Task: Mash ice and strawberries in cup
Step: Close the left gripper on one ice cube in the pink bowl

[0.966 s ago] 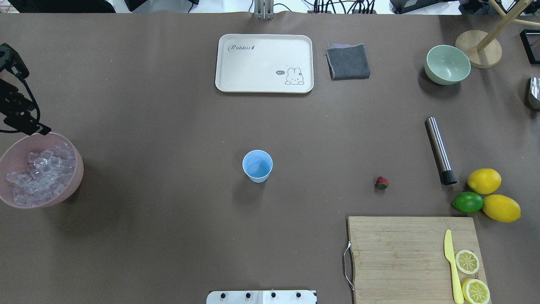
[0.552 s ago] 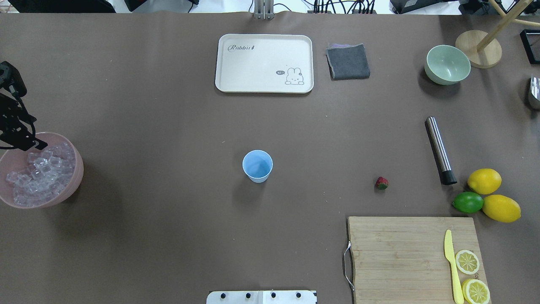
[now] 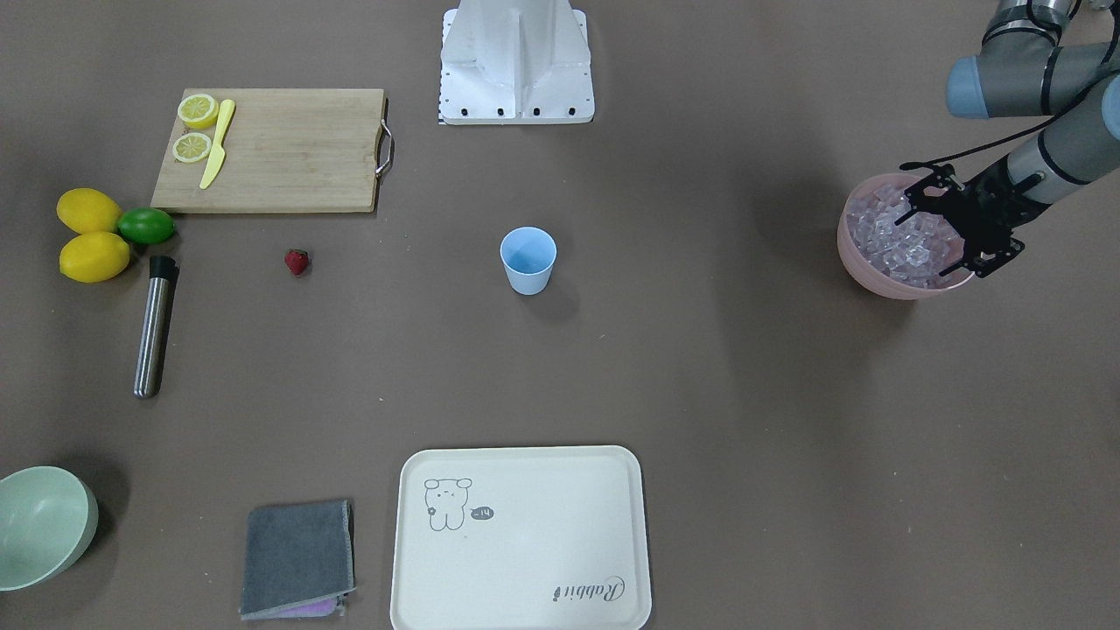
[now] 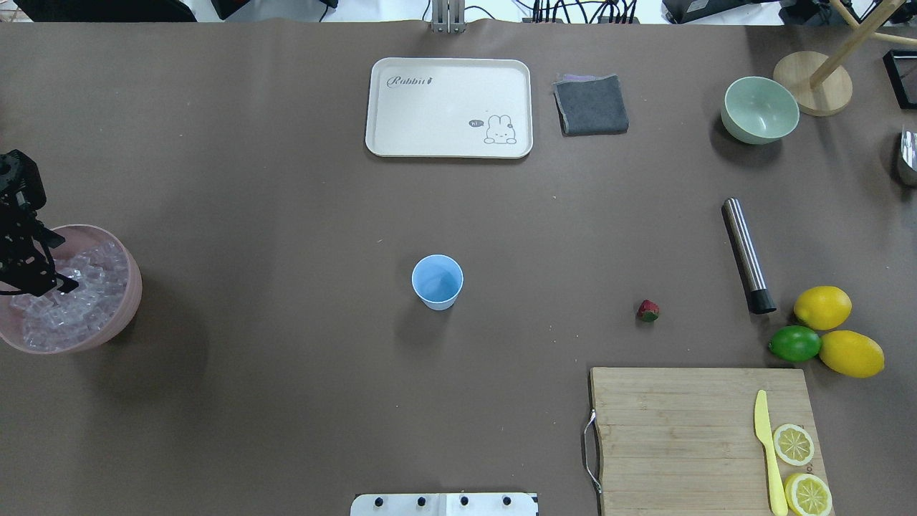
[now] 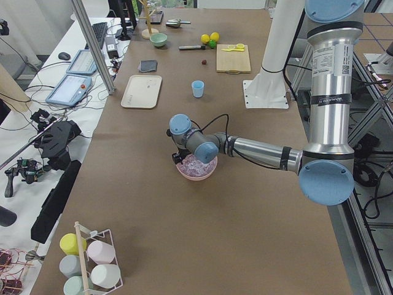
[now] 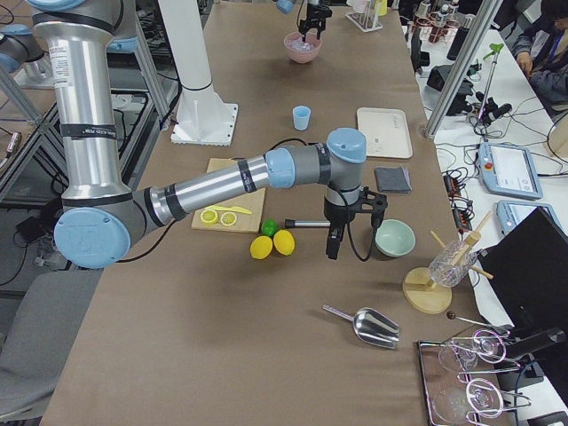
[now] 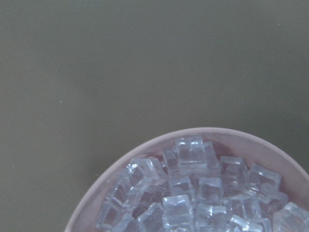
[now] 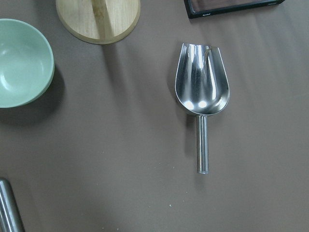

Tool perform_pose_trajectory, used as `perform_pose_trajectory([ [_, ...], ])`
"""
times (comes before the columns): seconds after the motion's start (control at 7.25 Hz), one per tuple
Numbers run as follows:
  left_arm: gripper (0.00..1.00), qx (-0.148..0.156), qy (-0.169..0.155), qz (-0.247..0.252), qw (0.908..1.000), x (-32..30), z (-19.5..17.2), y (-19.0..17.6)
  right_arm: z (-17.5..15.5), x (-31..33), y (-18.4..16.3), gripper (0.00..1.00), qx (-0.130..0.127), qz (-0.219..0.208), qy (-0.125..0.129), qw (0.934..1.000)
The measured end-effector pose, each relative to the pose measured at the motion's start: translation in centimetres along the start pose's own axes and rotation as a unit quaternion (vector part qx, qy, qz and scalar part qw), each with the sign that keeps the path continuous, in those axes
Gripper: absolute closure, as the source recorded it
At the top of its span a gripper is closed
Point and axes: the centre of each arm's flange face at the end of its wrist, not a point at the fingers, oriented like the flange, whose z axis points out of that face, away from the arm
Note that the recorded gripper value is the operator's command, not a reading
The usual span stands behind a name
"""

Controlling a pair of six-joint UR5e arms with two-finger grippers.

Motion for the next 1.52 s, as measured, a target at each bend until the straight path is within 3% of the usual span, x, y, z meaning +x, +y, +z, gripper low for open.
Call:
perform_pose_trajectory([
  [0.41,0.03,0.003,0.033,-0.011,0.9994,0.7,0.2,0.5,-0.1,0.0,0.2,0.00,0.001,0.001,-0.001,1.0000],
  [0.97,0.05,-0.006,0.042,-0.004,0.9991,1.4,1.5,0.2,-0.2,-0.1,0.1,0.00,0.002,0.001,-0.001,1.0000],
  [1.1,0.14,-0.009,0.045,-0.001,0.9989,1.7,1.9,0.1,-0.2,-0.1,0.1,0.00,0.003,0.001,-0.001,1.0000],
  [1.24,0.30,-0.012,0.048,0.001,0.9988,1.9,2.2,0.1,-0.2,-0.1,0.0,0.00,0.003,0.001,-0.001,1.0000],
  [1.52,0.76,-0.015,0.049,0.003,0.9987,1.9,2.6,0.3,-0.3,-0.1,0.1,0.00,0.003,0.001,-0.001,1.0000],
])
